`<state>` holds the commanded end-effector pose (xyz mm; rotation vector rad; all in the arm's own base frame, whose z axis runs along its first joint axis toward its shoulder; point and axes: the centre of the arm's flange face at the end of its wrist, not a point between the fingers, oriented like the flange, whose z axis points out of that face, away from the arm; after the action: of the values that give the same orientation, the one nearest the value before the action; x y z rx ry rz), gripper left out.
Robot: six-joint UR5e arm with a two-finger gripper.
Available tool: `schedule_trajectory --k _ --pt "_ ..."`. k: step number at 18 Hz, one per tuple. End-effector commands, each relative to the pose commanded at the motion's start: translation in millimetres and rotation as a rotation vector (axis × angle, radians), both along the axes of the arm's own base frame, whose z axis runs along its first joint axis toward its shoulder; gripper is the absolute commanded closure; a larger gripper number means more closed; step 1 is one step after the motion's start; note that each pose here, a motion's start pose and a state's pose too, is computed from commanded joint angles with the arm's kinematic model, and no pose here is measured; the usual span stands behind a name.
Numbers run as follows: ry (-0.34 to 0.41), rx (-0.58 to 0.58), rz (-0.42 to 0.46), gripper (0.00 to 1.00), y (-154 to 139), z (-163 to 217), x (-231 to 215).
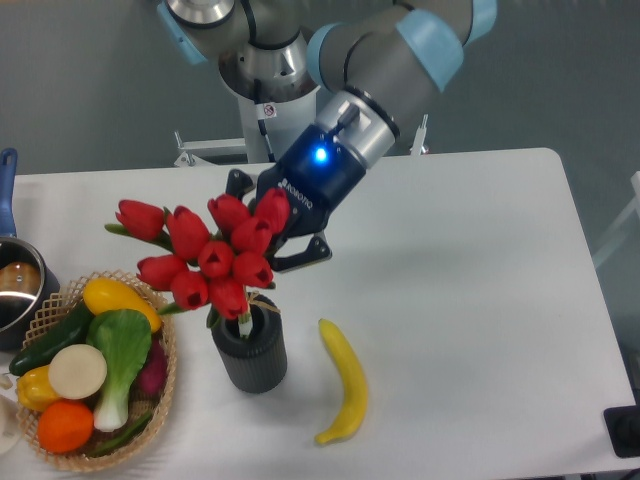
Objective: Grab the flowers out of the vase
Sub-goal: 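Lift the gripped tulips straight up out of the black vase, then carry the tulip bunch away from the vase and hold it raised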
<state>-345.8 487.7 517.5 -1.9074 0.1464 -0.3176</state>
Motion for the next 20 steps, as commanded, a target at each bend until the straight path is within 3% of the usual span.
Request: schedule_trajectory --k 3,8,13,20 --pt "0.003 -0.001 0.031 1.0 -11 2 -13" --pt "0.044 0.007 0.171 1.0 -68 7 -80" --pt "0.258 -0.029 0.259 1.0 -141 -31 -151" --pt "0.436 -0.36 0.358 1.0 -166 -88 -203"
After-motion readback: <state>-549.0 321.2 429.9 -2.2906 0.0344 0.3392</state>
